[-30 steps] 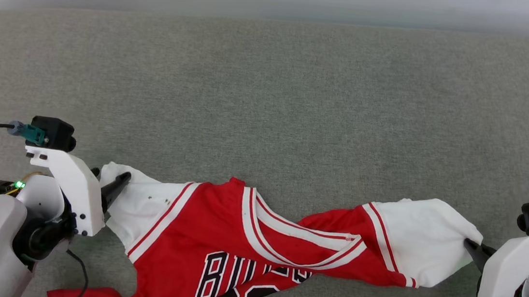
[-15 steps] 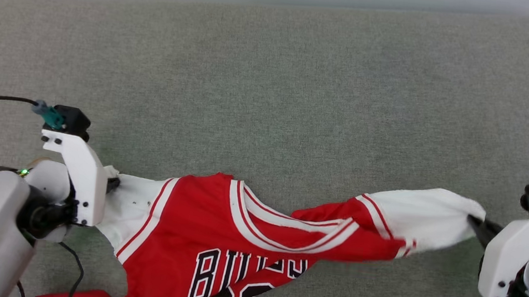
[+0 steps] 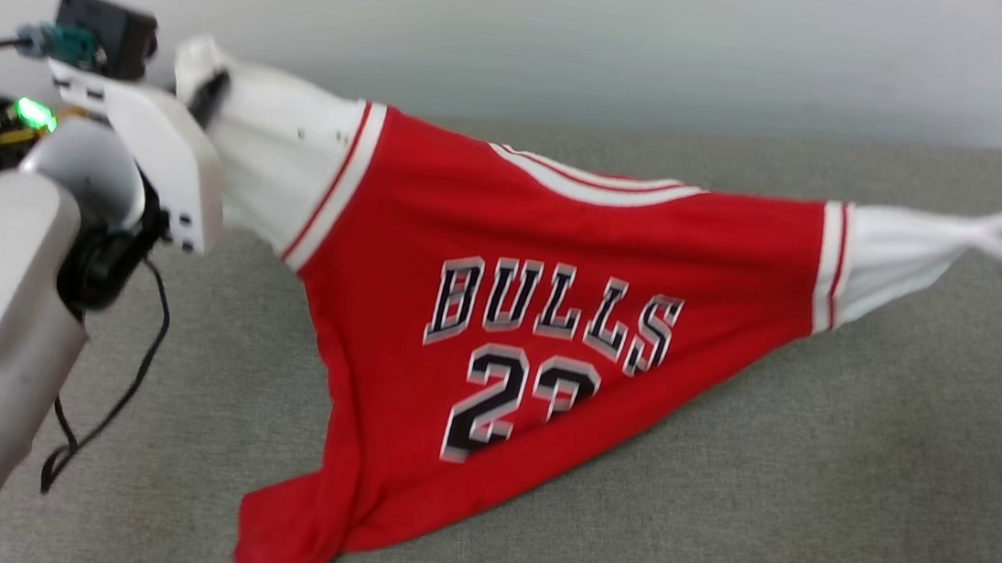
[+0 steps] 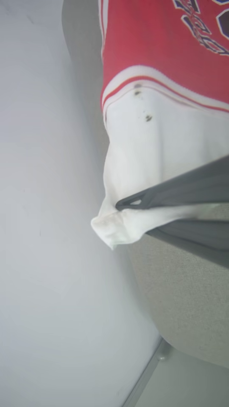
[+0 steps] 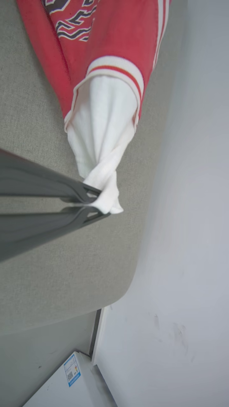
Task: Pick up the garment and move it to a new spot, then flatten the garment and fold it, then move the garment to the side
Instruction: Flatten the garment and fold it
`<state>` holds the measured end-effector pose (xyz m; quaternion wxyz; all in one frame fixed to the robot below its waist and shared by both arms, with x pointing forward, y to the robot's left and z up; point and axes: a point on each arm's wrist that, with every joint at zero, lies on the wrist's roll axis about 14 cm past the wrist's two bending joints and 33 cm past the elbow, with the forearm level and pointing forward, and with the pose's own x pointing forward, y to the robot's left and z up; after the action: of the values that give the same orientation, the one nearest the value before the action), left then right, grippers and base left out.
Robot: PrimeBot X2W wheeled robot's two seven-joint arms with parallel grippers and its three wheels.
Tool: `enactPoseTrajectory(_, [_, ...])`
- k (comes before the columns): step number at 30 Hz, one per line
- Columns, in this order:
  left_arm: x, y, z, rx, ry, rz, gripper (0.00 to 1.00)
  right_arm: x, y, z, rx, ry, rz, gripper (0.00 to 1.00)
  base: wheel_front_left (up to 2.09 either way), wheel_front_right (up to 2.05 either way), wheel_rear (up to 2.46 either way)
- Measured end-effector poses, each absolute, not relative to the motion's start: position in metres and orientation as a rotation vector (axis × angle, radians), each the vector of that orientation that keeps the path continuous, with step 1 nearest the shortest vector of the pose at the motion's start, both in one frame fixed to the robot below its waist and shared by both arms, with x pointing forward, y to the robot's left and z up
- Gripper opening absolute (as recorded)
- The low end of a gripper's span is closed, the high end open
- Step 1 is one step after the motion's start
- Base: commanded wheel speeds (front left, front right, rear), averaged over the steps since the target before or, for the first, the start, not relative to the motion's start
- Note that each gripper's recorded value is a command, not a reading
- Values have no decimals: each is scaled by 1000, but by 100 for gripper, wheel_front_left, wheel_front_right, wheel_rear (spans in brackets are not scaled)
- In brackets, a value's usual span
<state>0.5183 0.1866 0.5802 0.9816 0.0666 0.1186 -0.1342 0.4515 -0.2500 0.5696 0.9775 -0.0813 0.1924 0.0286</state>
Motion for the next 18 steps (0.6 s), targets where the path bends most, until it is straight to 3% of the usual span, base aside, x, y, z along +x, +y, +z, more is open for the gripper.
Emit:
enactPoseTrajectory(5, [531, 188, 656, 148, -7, -211, 0, 473, -257, 640, -200, 219, 30, 0, 0, 0, 0])
enactPoseTrajectory(18, [602, 193, 743, 67, -300, -137, 0, 557, -259, 745, -255, -88, -29, 0, 0, 0, 0])
